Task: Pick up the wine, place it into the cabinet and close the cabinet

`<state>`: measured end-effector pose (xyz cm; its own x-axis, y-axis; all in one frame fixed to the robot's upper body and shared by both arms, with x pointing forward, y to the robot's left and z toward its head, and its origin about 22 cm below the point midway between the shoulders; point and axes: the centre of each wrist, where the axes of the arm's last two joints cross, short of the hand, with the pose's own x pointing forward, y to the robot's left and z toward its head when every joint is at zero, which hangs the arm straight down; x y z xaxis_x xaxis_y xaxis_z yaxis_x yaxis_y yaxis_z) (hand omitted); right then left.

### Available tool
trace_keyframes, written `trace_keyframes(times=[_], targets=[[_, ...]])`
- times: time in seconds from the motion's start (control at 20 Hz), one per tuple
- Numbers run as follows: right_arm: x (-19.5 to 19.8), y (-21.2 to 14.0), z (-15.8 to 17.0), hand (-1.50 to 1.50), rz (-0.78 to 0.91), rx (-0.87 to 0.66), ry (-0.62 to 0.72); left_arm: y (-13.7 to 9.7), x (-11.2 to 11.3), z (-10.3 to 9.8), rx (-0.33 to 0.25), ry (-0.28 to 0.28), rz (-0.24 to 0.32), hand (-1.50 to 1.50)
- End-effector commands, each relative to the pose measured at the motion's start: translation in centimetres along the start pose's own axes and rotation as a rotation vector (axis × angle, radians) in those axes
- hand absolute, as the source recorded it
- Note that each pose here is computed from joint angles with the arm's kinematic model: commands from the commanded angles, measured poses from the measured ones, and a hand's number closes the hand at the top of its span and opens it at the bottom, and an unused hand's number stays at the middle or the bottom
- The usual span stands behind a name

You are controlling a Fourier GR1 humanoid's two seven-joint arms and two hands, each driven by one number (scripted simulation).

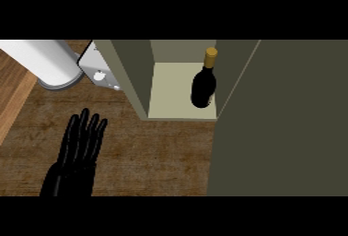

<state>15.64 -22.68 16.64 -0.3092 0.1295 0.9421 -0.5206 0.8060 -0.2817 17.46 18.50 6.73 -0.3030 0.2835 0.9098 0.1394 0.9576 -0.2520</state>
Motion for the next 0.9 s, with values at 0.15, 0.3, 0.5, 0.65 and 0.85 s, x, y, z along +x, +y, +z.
trace_keyframes(times=[0.15,0.3,0.5,0.65,0.85], targets=[[1.4,3.2,0.7,1.5,-0.128,0.153,0.044,4.1,4.1,3.1,0.051,-0.027,-0.028,-1.5],[1.0,4.7,0.3,1.5,-0.171,0.191,0.004,6.2,5.2,3.2,0.088,-0.044,-0.032,-1.5],[2.3,6.7,-1.3,1.5,-0.159,0.227,-0.005,8.6,5.4,4.7,0.118,-0.063,-0.022,-1.5],[4.0,7.8,-1.8,1.5,-0.171,0.206,-0.014,9.7,8.5,5.1,0.1,-0.059,-0.042,-1.5],[4.6,10.8,-3.7,1.5,-0.105,0.217,-0.036,10.8,8.0,6.5,0.113,-0.069,-0.059,-1.5]])
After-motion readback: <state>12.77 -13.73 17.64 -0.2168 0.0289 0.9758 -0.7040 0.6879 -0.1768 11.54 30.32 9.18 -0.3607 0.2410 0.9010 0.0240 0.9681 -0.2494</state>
